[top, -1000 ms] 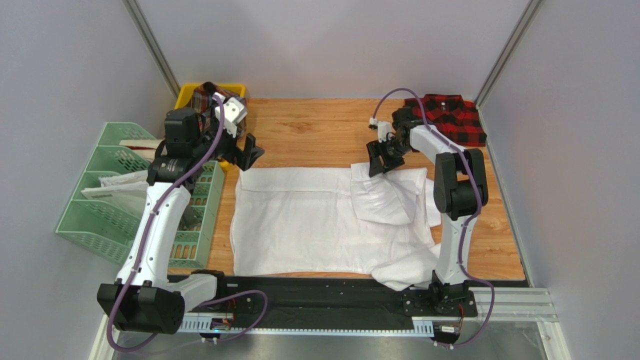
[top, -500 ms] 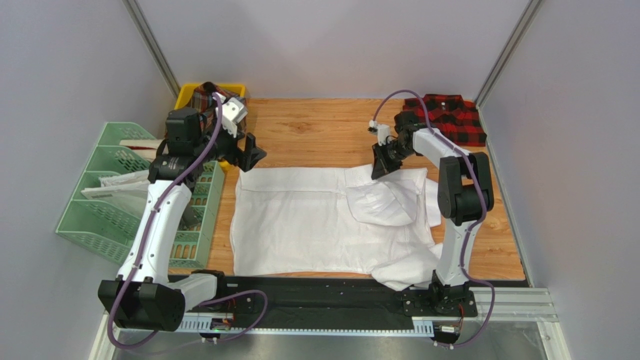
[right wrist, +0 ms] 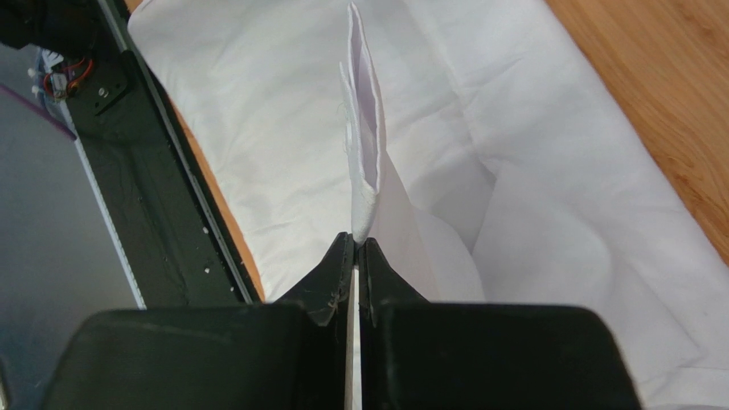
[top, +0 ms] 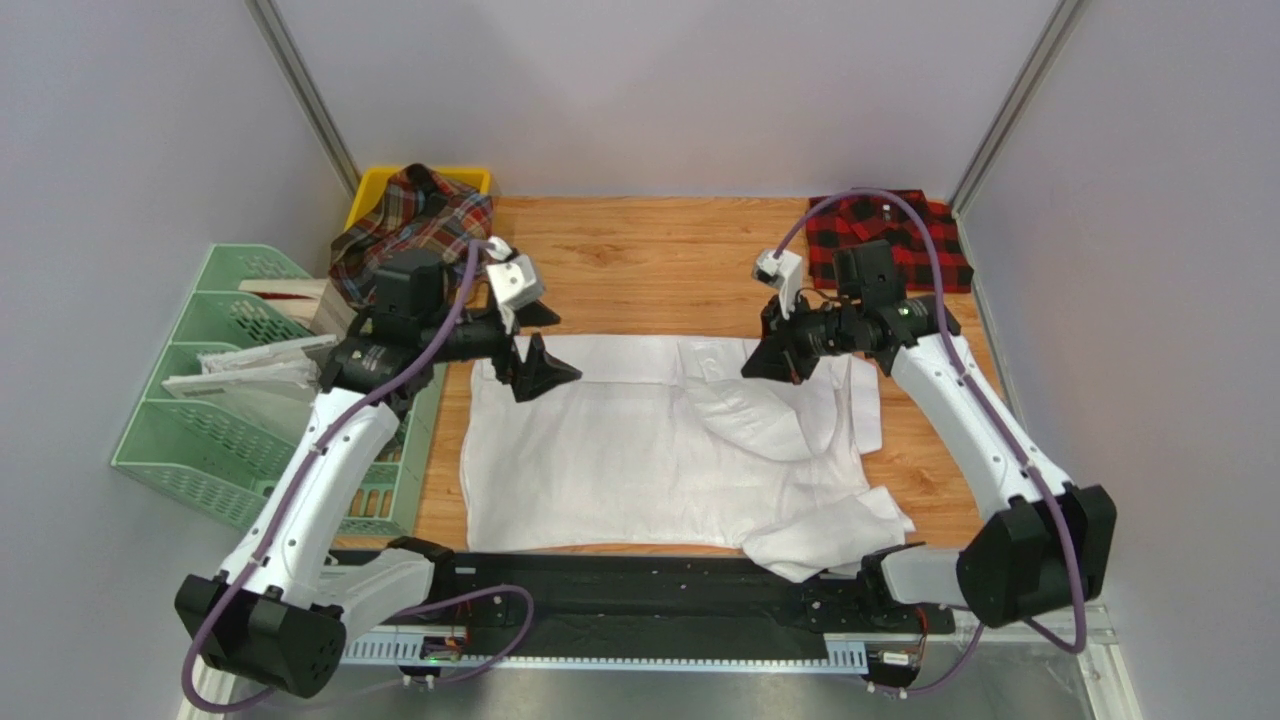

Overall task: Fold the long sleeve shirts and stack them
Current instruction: Fold the shirt

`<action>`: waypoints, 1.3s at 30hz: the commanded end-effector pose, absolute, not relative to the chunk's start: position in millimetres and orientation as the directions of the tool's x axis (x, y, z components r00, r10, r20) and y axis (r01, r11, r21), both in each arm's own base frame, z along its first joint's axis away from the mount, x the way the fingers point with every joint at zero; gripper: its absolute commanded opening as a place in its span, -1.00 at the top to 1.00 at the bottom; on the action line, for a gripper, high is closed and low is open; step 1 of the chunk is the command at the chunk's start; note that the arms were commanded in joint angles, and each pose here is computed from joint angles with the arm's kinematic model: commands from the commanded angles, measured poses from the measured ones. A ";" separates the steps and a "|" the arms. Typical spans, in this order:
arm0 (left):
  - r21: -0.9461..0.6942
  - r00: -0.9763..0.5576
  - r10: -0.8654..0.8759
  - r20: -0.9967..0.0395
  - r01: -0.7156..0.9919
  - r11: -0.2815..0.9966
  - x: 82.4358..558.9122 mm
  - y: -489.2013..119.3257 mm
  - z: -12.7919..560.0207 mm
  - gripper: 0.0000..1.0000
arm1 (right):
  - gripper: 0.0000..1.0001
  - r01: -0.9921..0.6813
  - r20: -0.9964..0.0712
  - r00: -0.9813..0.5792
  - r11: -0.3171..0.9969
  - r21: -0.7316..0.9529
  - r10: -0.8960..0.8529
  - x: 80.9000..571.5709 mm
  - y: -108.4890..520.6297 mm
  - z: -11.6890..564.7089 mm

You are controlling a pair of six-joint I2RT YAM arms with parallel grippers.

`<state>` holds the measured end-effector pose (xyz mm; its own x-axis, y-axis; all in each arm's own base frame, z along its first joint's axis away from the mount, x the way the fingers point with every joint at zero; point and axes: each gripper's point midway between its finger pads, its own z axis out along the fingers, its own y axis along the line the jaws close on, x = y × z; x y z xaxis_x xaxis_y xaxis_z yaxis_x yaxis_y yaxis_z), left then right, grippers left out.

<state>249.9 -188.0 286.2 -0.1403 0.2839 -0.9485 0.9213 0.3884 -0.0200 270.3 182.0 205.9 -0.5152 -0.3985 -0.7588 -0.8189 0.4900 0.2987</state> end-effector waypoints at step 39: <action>0.057 0.249 0.343 -0.905 0.873 -0.485 28.2 -309.2 283.1 1.00 | -0.46 -0.894 -0.887 -0.221 0.449 0.018 -0.406 196.8 164.7 297.7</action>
